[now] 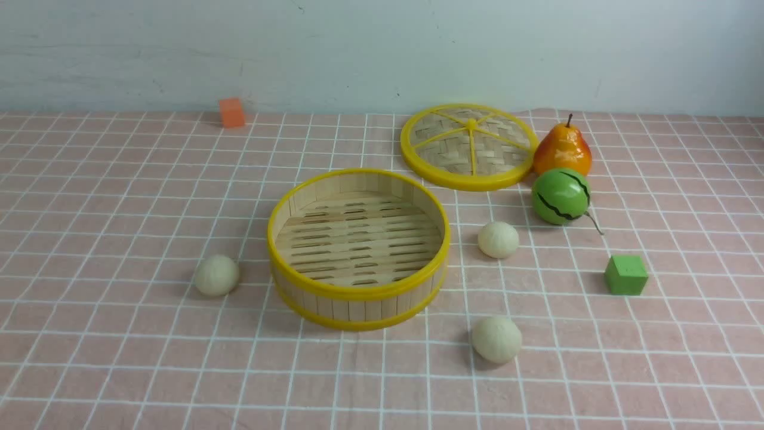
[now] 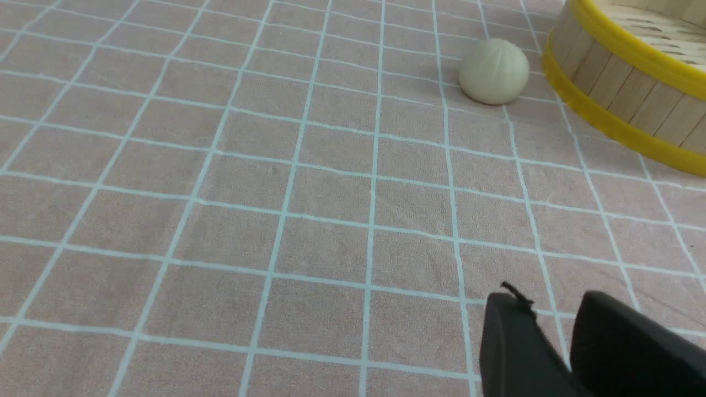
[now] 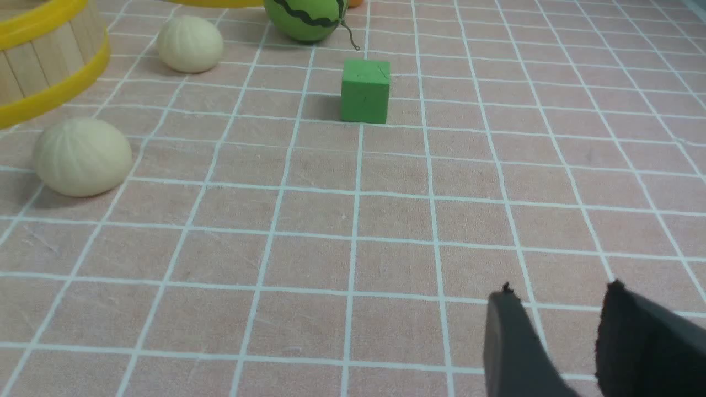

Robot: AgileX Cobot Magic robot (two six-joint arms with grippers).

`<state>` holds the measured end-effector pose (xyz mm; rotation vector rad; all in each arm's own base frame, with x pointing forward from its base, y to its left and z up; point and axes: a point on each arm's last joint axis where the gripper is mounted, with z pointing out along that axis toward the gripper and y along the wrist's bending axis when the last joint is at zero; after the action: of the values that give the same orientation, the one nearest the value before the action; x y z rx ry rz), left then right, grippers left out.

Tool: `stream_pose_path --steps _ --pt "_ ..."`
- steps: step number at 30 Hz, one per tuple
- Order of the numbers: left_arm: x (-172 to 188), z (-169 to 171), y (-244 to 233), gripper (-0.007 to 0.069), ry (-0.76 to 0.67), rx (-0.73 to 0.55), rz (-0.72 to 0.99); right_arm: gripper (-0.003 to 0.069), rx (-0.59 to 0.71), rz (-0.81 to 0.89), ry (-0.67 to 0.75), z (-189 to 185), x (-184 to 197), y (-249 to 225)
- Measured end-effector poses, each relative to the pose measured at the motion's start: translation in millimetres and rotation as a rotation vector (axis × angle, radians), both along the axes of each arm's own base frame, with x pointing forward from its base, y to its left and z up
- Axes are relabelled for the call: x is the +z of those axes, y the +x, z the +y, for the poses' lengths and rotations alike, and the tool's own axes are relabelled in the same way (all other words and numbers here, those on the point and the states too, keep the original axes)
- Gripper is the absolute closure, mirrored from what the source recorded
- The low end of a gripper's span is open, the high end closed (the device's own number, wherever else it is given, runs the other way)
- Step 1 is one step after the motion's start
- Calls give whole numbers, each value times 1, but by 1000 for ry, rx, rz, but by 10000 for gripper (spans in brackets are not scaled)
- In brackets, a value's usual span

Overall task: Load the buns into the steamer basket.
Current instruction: Use the left arm to grab a steamed stuffed bun

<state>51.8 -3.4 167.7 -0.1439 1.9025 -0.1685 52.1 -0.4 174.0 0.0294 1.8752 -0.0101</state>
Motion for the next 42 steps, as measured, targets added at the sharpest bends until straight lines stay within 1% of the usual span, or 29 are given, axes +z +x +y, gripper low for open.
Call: stream_pose_path --steps 21,39,42 --pt "0 0 0 460 0 0 0 420 0 0 0 0 0 0" --pt "0 0 0 439 10 1 -6 420 0 0 -2 0 0 0" --pt "2 0 1 434 8 2 -30 420 0 -2 -2 0 0 0"
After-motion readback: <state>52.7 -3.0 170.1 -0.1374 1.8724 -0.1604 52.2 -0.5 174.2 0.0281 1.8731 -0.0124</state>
